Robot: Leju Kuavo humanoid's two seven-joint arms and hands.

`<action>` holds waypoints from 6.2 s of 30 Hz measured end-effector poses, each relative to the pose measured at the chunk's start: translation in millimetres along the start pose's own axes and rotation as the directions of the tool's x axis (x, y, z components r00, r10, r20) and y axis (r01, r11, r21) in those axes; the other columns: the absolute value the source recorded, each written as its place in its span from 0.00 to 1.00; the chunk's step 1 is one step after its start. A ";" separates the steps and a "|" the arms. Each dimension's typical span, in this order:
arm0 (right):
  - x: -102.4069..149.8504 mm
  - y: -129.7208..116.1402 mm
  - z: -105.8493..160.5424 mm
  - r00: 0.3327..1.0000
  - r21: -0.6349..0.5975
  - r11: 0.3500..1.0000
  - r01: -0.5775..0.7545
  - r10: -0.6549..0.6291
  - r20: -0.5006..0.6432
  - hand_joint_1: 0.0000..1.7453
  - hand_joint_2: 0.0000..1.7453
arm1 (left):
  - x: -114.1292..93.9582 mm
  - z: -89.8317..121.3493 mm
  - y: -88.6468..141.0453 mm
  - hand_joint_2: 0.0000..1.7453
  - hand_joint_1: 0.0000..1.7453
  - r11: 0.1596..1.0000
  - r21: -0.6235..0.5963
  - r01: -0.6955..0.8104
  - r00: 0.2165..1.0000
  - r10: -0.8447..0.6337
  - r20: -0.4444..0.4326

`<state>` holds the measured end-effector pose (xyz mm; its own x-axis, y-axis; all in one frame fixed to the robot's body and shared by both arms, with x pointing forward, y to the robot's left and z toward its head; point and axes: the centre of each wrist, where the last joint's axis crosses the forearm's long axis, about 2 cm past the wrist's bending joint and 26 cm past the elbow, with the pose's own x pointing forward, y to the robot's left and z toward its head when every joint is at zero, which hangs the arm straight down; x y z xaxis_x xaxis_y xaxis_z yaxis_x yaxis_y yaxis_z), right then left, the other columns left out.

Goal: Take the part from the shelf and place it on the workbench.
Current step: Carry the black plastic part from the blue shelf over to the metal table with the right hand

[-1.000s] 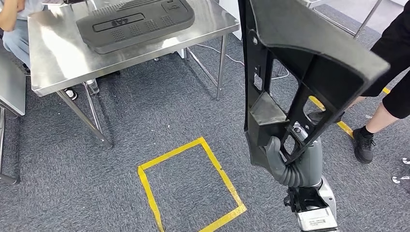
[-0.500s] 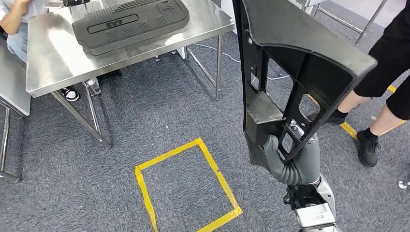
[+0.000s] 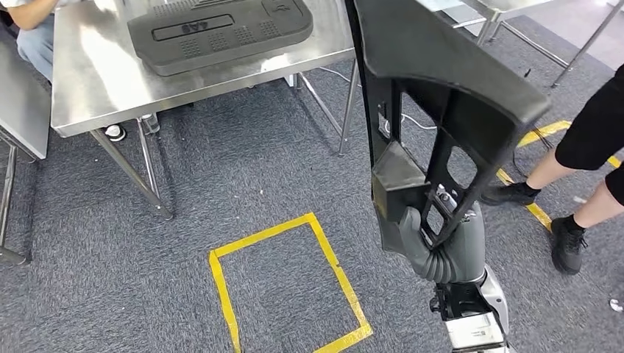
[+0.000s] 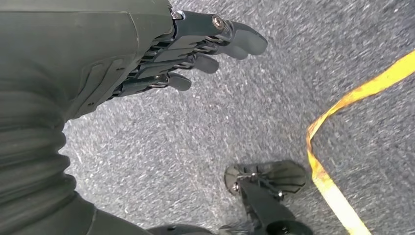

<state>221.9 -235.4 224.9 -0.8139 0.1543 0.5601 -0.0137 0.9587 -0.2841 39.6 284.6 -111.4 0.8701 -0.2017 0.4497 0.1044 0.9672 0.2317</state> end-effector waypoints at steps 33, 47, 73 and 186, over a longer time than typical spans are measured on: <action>-0.6 2.1 -0.4 1.000 0.003 1.000 0.000 0.000 -0.002 1.00 1.00 | -1.7 1.2 -2.0 1.00 0.00 1.000 -0.002 0.001 1.000 -0.001 -0.015; -0.7 2.8 -0.2 1.000 0.003 1.000 -0.001 0.001 -0.003 1.00 1.00 | -2.9 1.6 -1.6 1.00 0.00 1.000 0.002 -0.003 1.000 0.004 -0.019; 12.4 -10.8 21.8 0.995 -0.037 0.996 -0.081 0.078 -0.069 1.00 1.00 | -4.9 2.3 -1.4 1.00 0.00 1.000 -0.010 0.011 1.000 -0.011 -0.005; -7.1 -19.1 0.6 0.992 -0.028 0.992 -0.124 0.123 -0.022 1.00 1.00 | 0.8 0.4 -2.8 1.00 0.00 0.999 0.015 -0.039 0.999 0.039 -0.019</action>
<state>227.6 -255.0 225.9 -0.7964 0.2764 0.5380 0.1031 0.9385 -0.3295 39.8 281.7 -111.3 0.8824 -0.1610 0.4421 0.0637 0.9719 0.2267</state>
